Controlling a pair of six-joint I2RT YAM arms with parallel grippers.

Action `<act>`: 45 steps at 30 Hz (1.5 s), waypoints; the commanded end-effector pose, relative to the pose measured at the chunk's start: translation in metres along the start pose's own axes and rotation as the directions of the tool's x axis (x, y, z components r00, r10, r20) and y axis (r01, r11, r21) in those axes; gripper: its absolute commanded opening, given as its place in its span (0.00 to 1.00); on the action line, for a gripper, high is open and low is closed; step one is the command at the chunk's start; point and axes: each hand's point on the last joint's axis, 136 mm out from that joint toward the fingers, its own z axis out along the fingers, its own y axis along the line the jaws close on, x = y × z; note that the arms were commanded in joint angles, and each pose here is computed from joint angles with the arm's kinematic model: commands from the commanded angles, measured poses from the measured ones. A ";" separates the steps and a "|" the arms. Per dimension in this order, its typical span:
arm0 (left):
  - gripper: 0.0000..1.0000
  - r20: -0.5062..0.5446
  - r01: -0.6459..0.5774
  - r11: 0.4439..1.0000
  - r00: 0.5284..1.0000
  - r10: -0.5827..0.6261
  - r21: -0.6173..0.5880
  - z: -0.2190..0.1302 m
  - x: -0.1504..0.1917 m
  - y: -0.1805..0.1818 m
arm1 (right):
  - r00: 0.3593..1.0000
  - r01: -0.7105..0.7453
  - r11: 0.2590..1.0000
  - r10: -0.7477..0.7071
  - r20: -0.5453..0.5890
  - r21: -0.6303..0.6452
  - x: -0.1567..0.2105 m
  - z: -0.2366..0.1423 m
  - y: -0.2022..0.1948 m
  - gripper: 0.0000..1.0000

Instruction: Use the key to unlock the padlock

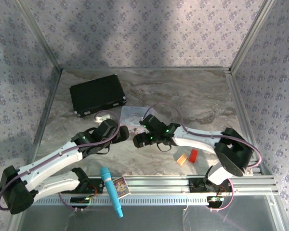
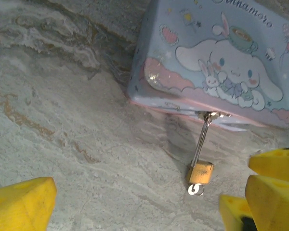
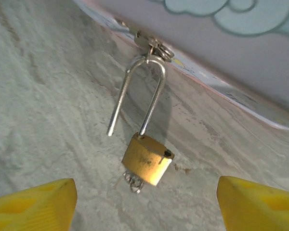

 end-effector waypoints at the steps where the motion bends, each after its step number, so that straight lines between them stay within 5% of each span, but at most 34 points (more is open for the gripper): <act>1: 1.00 -0.028 0.028 0.998 0.999 -0.027 0.048 0.001 0.006 -0.006 | 0.998 -0.018 1.000 0.017 0.061 0.024 -0.021 0.005 0.002 0.71; 17: 1.00 -0.030 0.041 0.998 0.999 -0.039 0.056 0.006 0.010 -0.004 | 0.999 -0.037 0.996 0.037 -0.002 0.084 0.001 0.037 -0.014 0.53; 30: 1.00 -0.012 -0.013 1.000 1.000 0.013 0.019 0.006 0.001 -0.006 | 0.996 -0.091 0.995 0.091 0.009 0.027 0.016 0.033 -0.018 0.23; 34: 1.00 0.008 -0.142 0.990 0.990 0.142 0.022 0.004 -0.006 -0.013 | 0.981 -0.188 0.980 0.190 0.027 -0.066 0.019 0.028 -0.021 0.14; 41: 1.00 -0.010 -0.499 0.863 0.866 0.500 -0.077 0.002 -0.033 -0.031 | 0.958 -0.269 0.945 0.283 0.051 -0.184 0.019 0.016 -0.030 0.09; 45: 0.97 -0.065 -0.714 0.688 0.699 0.713 -0.129 0.014 -0.034 -0.052 | 0.941 -0.318 0.916 0.336 0.036 -0.245 0.022 0.011 -0.040 0.09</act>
